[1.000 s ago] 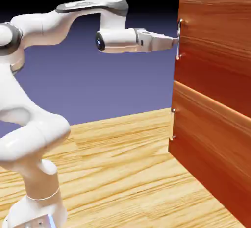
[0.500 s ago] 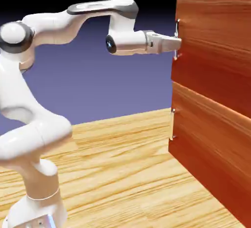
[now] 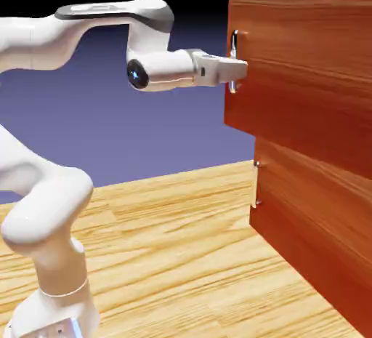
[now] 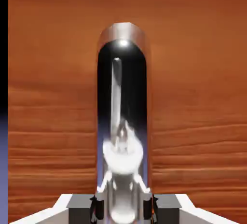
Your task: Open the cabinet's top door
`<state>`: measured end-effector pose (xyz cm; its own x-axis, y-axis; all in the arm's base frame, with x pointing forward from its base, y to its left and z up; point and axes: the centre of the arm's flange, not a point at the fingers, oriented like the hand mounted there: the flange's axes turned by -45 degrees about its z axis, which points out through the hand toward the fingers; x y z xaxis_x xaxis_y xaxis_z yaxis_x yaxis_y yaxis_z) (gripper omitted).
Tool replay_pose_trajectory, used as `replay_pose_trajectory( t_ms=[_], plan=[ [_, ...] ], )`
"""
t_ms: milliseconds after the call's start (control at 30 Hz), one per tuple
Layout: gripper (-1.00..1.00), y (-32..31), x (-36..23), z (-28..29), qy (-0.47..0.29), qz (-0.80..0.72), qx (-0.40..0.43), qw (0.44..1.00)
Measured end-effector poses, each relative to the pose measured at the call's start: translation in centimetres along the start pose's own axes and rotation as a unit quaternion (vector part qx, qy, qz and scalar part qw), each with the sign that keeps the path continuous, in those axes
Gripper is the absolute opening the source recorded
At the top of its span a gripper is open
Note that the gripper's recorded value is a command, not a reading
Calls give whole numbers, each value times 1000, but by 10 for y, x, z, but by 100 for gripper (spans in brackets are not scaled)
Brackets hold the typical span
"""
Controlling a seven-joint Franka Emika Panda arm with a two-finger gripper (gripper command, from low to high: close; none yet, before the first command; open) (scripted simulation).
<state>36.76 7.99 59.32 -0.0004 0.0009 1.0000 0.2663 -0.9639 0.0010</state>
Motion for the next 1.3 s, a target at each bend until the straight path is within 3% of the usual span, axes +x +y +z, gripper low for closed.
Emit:
replay_pose_trajectory(
  t_ms=[767, 1300],
  plan=[
    [-100, 104, 0, -183, 0, 1, 213, 977],
    [-100, 223, 0, -280, 0, 1, 363, 932]
  ],
)
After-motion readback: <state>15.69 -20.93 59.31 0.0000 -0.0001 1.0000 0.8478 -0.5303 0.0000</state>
